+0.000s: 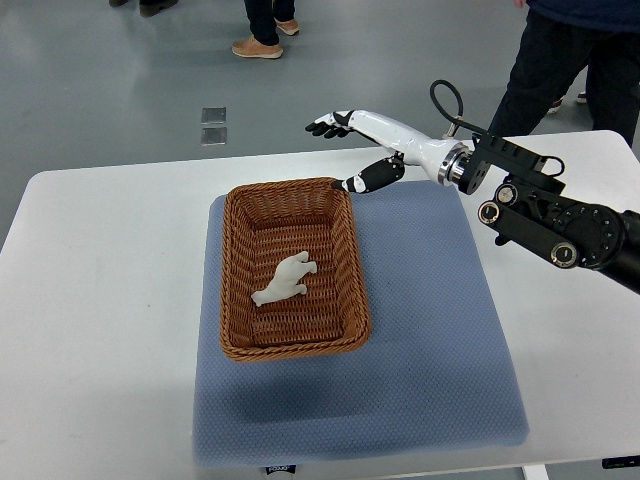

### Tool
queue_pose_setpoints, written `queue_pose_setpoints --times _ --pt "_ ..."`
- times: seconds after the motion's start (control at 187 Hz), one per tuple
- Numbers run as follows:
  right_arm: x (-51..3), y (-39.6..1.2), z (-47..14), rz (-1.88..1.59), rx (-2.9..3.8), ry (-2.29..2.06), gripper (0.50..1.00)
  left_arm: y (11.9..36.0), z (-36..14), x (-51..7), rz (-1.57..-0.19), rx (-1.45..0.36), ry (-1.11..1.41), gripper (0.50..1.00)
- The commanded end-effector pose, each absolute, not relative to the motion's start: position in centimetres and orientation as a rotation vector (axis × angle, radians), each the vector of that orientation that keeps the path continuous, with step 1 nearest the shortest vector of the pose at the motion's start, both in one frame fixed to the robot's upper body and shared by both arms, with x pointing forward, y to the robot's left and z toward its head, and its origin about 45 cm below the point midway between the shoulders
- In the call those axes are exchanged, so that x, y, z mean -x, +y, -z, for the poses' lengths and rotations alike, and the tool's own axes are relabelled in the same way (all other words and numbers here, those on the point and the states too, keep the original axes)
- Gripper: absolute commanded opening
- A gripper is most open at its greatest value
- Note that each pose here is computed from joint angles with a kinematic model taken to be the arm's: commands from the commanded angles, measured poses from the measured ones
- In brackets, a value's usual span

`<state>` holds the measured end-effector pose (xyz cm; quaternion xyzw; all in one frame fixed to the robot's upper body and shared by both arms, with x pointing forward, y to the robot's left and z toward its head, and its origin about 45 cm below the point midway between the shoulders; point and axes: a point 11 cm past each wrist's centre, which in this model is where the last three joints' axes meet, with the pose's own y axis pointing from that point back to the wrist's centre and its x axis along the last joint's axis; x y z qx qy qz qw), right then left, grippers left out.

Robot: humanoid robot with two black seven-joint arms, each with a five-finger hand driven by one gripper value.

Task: Place white bear in brown basket with right hand

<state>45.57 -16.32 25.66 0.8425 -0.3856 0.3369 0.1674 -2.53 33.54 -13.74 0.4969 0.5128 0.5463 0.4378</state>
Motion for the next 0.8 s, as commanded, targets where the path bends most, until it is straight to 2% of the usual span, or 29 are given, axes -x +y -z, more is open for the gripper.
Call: queue_pose_setpoints --times 0.0,0.402,0.793 --pt "-46.1 -18.4 -26.2 -0.828 -2.439 -1.316 0.899 33.5 13.7 2.6 -1.358 -1.236 1.275 1.0" --pt "-47.4 -25.1 -24.6 -0.298 -2.341 -1.974 0.911 33.5 13.7 2.6 -1.358 -1.236 1.275 1.0" --pt "-46.2 -28.1 -20.1 0.331 -2.203 -2.218 0.926 33.5 13.7 2.5 -1.359 -1.235 1.274 1.0"
